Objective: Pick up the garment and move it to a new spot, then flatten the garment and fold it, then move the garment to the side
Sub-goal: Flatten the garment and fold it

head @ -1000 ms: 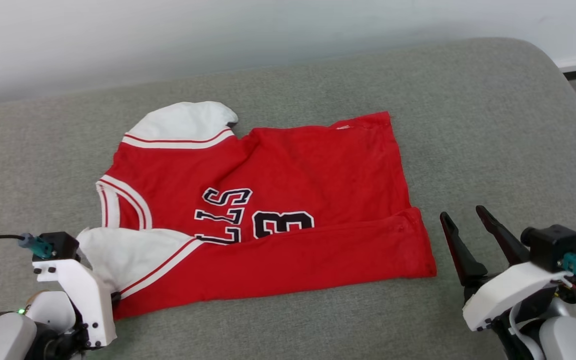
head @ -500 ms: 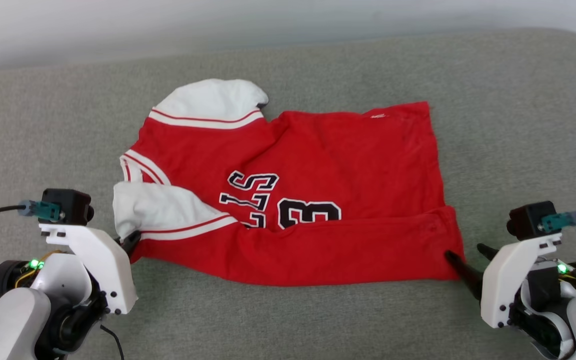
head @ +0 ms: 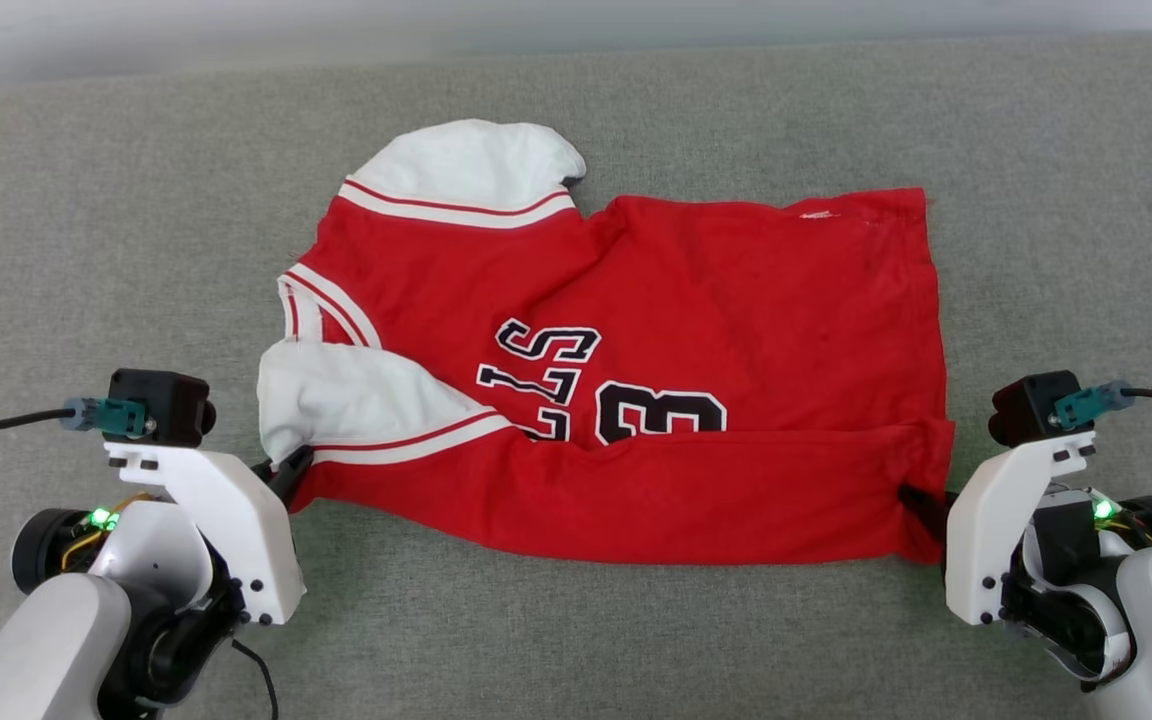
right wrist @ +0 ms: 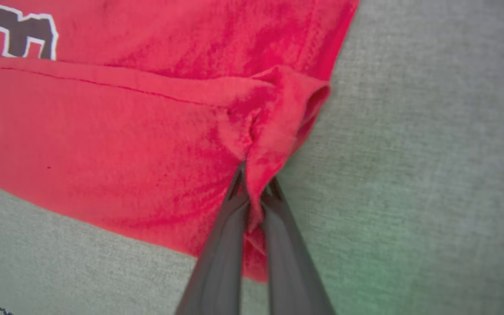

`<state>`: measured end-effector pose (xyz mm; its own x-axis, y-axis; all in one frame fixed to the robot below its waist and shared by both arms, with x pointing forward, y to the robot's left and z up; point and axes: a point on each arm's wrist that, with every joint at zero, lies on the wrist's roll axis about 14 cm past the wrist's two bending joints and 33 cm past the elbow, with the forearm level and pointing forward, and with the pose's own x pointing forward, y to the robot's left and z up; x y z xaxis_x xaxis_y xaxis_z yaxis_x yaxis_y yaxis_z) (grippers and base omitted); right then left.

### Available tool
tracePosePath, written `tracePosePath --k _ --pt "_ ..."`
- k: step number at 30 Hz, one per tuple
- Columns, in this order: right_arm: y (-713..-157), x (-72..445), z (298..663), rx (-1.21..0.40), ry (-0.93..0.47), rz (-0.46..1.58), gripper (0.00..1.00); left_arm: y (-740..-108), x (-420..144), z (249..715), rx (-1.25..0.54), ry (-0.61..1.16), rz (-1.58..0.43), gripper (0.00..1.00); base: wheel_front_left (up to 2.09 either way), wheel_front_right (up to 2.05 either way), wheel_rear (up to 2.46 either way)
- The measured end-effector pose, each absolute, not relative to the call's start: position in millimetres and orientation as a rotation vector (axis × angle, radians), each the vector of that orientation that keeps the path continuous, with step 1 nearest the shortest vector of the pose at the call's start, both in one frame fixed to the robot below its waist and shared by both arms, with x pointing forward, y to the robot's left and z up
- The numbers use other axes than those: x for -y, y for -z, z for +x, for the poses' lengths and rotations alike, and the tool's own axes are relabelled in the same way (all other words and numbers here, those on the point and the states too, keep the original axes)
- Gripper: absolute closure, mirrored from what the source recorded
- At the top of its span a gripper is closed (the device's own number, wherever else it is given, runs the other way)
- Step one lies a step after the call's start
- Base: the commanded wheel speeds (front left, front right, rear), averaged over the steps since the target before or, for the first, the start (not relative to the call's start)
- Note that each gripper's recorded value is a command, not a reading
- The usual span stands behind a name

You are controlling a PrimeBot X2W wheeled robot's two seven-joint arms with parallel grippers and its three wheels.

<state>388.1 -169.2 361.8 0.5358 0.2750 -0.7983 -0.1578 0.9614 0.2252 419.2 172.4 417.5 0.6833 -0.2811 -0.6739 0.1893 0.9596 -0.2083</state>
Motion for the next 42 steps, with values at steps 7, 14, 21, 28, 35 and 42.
tracePosePath --k 7,14,21,28,35,42 --pt "-386.0 165.4 386.1 -0.892 -0.292 0.110 1.00 -433.5 -172.5 408.0 -0.727 0.248 -0.152 1.00 0.00 0.00 0.00" --pt "-411.0 166.0 375.4 -0.817 -0.303 0.089 1.00 -442.9 -179.5 380.1 -0.707 0.211 -0.178 1.00 0.00 0.00 0.00" --pt "-419.2 170.4 340.6 -0.809 -0.295 0.097 1.00 -435.7 -188.5 331.8 -0.756 0.169 -0.208 1.00 0.00 0.00 0.00" --pt "-402.0 174.0 311.6 -0.847 -0.259 0.150 0.42 -419.1 -182.1 313.4 -0.801 0.163 -0.259 0.51 0.00 0.00 0.00" --pt "-424.1 180.8 327.8 -0.619 -0.212 0.129 0.00 -423.3 -179.0 335.6 -0.701 0.159 -0.247 0.00 0.00 0.00 0.00" --pt "-474.4 202.3 349.4 -0.307 -0.113 0.083 0.00 -475.9 -180.9 388.1 -0.424 0.144 -0.200 0.00 0.00 0.00 0.00"
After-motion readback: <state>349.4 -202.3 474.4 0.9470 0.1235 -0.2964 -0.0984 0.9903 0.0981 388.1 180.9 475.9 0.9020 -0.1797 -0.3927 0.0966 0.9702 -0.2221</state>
